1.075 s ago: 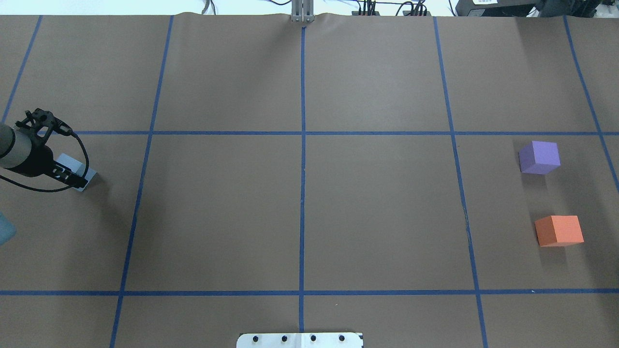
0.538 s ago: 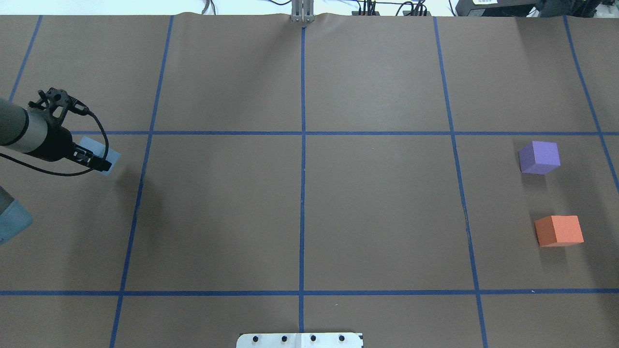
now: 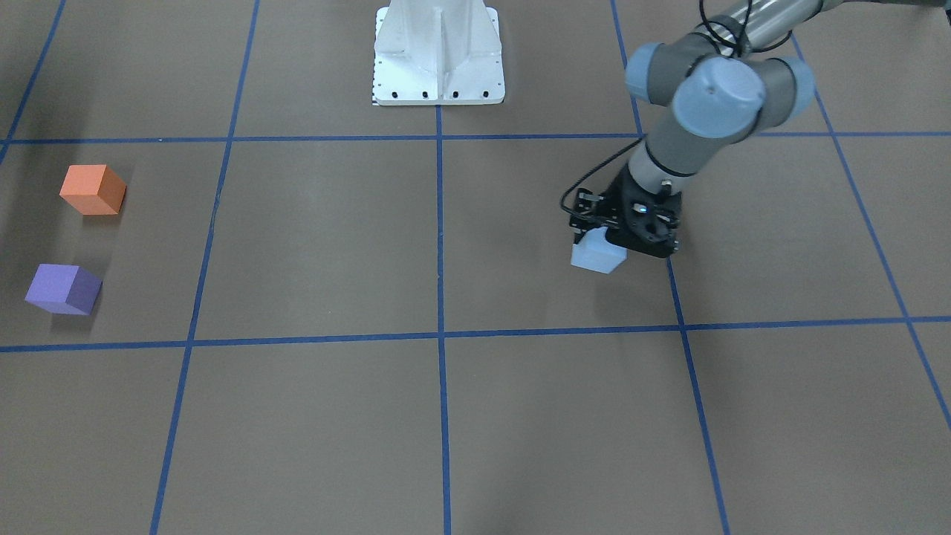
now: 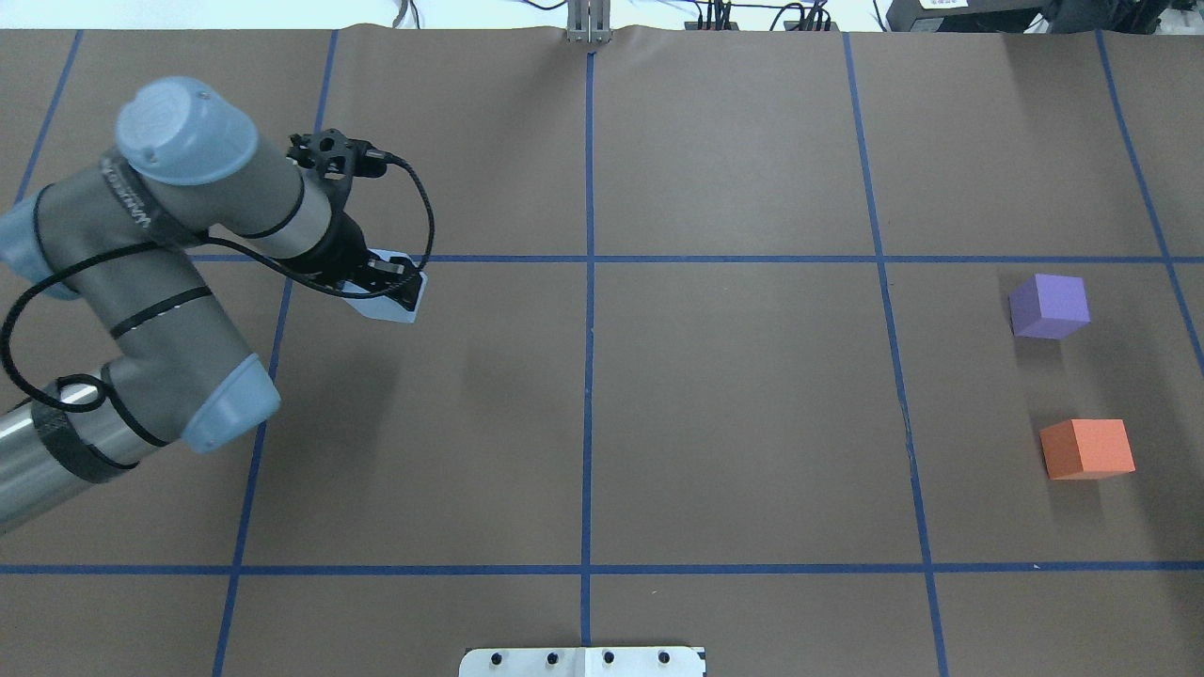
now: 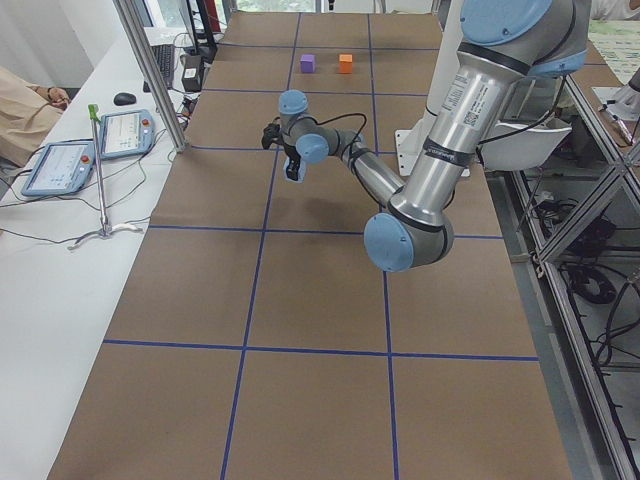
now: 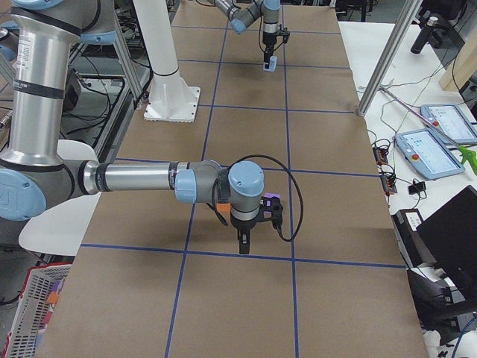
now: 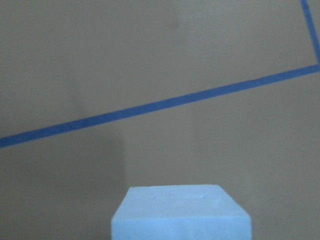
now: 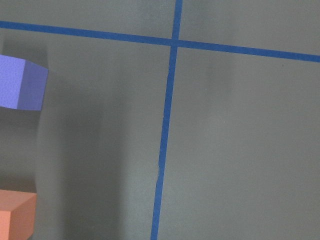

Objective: Place blue block between orange and purple blocks
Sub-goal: 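Carry the light blue cube with the left gripper to the table center, then release the cube at center and withdraw the left gripper while the right arm approaches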

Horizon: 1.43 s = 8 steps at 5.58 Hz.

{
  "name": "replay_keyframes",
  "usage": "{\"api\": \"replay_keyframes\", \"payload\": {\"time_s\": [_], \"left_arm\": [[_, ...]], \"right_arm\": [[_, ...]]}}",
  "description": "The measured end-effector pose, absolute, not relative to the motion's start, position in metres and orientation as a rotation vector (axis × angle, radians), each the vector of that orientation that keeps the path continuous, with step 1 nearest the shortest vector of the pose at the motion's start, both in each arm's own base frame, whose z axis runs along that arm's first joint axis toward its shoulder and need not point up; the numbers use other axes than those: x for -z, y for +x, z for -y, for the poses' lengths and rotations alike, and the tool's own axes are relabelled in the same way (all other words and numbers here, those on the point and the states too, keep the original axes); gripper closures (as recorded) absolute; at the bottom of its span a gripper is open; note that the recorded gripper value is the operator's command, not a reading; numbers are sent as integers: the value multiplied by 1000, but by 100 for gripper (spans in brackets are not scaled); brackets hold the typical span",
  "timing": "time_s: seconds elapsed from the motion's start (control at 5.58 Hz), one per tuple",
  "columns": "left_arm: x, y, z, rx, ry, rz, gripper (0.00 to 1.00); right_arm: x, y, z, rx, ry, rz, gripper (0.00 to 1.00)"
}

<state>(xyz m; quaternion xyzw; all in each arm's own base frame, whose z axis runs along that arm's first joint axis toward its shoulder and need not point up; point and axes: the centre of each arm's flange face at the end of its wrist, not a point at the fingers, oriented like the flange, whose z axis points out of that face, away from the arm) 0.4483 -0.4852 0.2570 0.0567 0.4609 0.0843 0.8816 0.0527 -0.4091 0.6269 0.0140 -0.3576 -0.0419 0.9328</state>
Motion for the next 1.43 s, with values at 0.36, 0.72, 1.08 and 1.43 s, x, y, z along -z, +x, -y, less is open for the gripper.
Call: {"api": "replay_keyframes", "payload": {"time_s": [0.36, 0.72, 1.08, 1.43], "left_arm": [[-180, 554, 459, -104, 53, -894, 71], [-172, 624, 475, -69, 24, -849, 0], [-180, 644, 477, -64, 72, -838, 0], [-151, 608, 490, -92, 107, -877, 0]], "right_arm": [[-627, 53, 409, 85, 27, 732, 0], [-628, 53, 409, 85, 27, 730, 0], [-624, 53, 410, 95, 47, 729, 0], [-605, 52, 421, 142, 202, 727, 0]]}}
